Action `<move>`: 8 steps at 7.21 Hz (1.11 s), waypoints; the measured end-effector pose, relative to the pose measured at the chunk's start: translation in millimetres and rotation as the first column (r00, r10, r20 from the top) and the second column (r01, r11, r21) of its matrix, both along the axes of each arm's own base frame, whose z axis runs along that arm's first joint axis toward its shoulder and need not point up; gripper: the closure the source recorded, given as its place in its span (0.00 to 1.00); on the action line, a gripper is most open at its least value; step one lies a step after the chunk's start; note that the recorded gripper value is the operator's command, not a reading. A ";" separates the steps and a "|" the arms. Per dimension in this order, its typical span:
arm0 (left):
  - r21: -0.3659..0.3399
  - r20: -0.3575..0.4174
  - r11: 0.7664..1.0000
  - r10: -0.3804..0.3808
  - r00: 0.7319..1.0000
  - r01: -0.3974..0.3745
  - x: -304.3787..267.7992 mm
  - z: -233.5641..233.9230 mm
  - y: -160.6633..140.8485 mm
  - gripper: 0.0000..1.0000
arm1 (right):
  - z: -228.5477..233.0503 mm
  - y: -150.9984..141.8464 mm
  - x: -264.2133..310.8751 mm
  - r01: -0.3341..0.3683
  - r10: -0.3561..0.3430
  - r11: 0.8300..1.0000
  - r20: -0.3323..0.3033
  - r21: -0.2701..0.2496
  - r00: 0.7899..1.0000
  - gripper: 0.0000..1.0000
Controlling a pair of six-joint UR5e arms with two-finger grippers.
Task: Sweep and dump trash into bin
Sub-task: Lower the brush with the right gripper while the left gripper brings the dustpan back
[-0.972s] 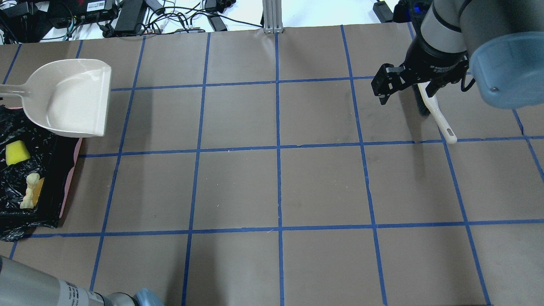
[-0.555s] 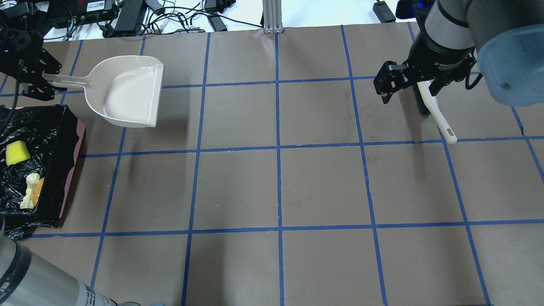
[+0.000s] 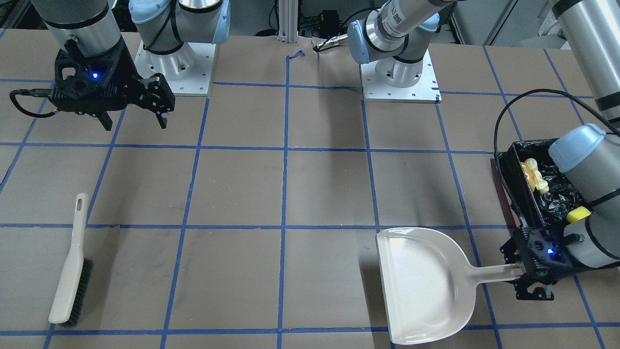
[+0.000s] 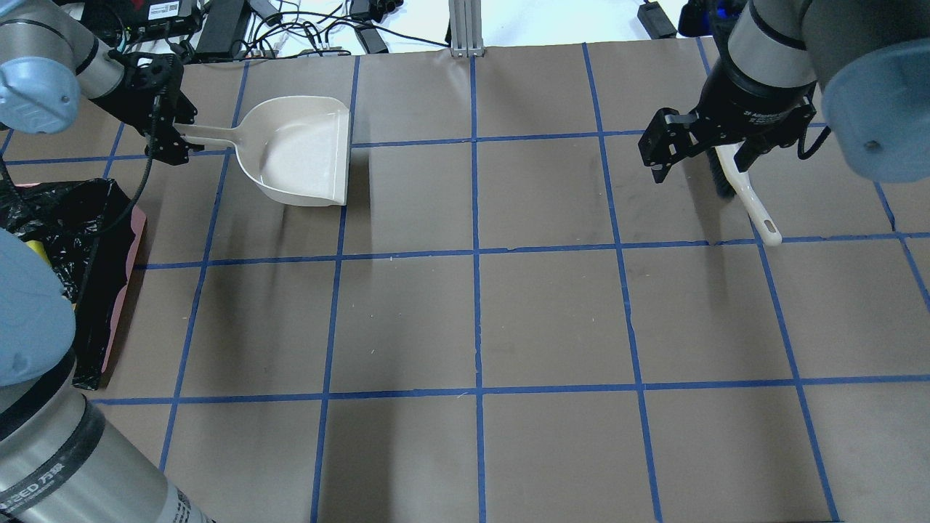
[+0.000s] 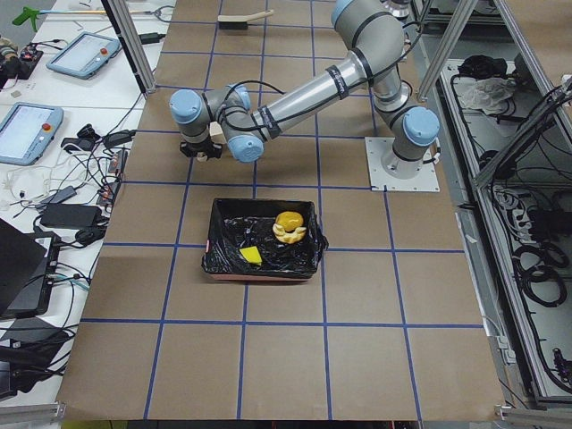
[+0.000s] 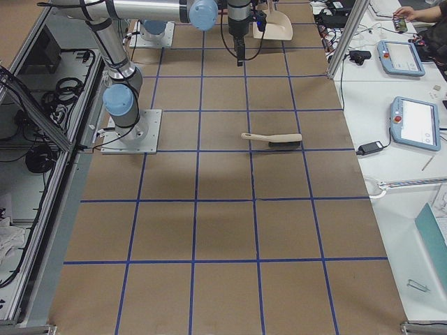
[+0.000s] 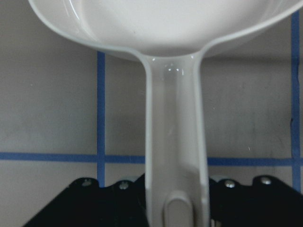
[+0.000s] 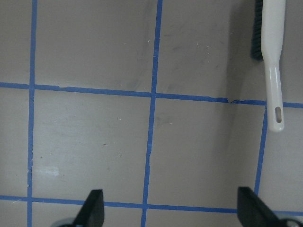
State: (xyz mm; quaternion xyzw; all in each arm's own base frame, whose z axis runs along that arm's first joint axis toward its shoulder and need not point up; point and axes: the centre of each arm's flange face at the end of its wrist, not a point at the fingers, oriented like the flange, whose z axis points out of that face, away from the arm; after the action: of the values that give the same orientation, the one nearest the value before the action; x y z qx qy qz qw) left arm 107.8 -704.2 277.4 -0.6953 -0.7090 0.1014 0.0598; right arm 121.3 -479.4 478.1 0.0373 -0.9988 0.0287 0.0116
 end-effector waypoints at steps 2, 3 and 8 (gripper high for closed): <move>-0.002 -0.013 1.000 0.004 1.000 -0.004 -20.0 -17.1 -9.9 1.00 | -0.5 0.1 0.1 0.024 -0.024 1.000 0.002 0.002 1.000 0.00; -0.003 -0.030 1.000 -0.001 1.000 0.001 -24.5 -23.2 -12.4 1.00 | -1.2 0.4 0.0 0.026 -0.026 1.000 0.001 0.004 1.000 0.00; 0.006 -0.045 0.996 -0.086 0.995 0.086 -29.3 -46.8 -9.5 1.00 | -1.9 2.6 -1.1 0.030 -0.030 1.000 -0.010 0.006 1.000 0.00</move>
State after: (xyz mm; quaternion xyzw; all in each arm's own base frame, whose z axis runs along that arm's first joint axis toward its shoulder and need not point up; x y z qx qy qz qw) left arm 78.5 -713.7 230.6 -0.7225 -0.6772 0.1114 0.0829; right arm 120.2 -476.8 476.2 0.0226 -0.9993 0.0253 0.0167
